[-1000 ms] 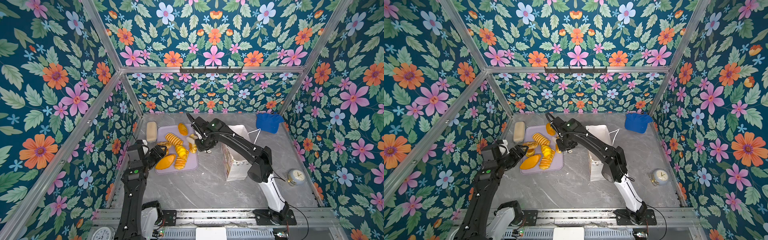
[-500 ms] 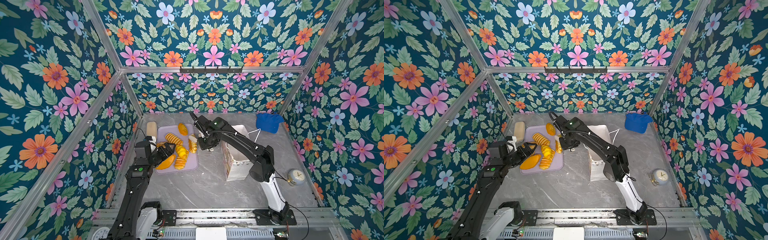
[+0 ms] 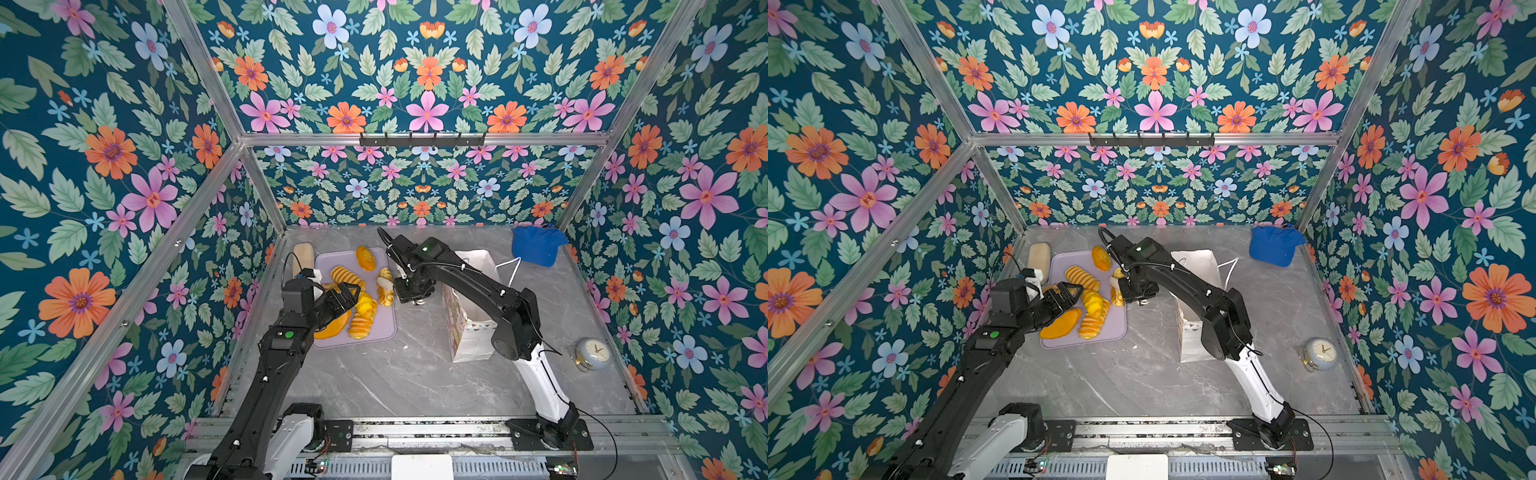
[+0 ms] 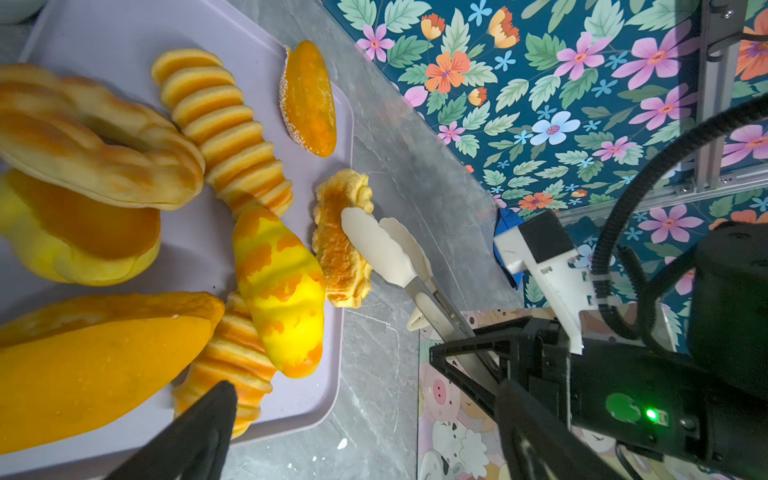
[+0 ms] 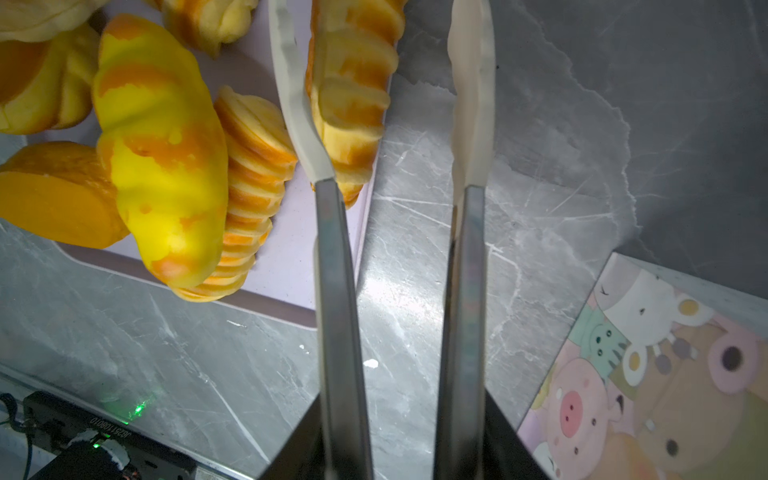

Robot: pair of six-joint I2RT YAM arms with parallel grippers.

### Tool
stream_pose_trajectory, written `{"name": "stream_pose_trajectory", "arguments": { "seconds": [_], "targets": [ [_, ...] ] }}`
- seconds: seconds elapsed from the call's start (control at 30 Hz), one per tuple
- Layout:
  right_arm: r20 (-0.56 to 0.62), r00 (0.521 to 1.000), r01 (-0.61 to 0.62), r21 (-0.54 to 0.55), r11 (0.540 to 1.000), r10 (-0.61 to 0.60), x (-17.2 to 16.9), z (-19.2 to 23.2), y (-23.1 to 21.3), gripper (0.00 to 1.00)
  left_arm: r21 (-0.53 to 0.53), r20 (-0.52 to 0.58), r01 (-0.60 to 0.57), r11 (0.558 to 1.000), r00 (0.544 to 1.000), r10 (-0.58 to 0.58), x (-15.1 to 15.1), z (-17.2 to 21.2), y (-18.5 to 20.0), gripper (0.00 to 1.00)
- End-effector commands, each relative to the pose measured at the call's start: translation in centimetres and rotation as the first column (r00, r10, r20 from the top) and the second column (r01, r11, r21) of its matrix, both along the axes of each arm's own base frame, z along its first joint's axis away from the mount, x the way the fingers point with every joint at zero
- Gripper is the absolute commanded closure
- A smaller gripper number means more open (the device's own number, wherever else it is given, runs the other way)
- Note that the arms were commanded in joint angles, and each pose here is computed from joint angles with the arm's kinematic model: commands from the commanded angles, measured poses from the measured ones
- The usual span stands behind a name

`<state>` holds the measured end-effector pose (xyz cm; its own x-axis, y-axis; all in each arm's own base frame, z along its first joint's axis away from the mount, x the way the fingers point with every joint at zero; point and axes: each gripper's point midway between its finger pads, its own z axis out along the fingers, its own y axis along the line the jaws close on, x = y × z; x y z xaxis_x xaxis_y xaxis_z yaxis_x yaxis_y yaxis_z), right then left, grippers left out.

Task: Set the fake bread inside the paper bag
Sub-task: 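Pinch the ridged golden bread with the tongs and lift it off the tray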

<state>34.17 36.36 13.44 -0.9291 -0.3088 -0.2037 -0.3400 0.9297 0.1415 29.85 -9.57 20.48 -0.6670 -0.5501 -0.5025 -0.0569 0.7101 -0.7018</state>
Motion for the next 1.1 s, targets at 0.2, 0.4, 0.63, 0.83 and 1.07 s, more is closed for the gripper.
{"name": "stream_pose_trajectory", "arguments": {
  "seconds": [0.2,0.4,0.63,0.83,1.07],
  "targets": [
    [-0.01,1.0,0.005,0.011,1.0,-0.005,0.3,-0.6,0.7,0.61,0.01,0.019,-0.006,1.0,1.0,0.005,0.0,0.3,0.2,0.01],
    [0.006,1.0,0.005,0.034,0.999,-0.005,0.2,0.7,0.7,0.72,0.012,0.028,-0.005,1.0,1.0,0.004,0.0,0.9,0.2,0.02],
    [0.079,0.997,-0.008,0.078,0.997,0.002,-0.5,4.9,0.7,0.78,0.016,0.045,0.042,0.999,0.998,-0.043,0.2,1.8,-0.7,0.02],
    [0.162,0.987,-0.032,0.13,0.991,0.01,-1.6,9.8,0.6,0.79,0.055,0.08,0.107,0.993,0.991,-0.111,0.4,3.8,-3.3,0.01],
    [0.3,0.954,-0.035,0.19,0.981,-0.024,-2.5,17.5,-1.7,0.8,0.1,0.144,0.15,0.984,0.976,-0.163,0.0,7.5,-7.0,0.02]
  ]
}}
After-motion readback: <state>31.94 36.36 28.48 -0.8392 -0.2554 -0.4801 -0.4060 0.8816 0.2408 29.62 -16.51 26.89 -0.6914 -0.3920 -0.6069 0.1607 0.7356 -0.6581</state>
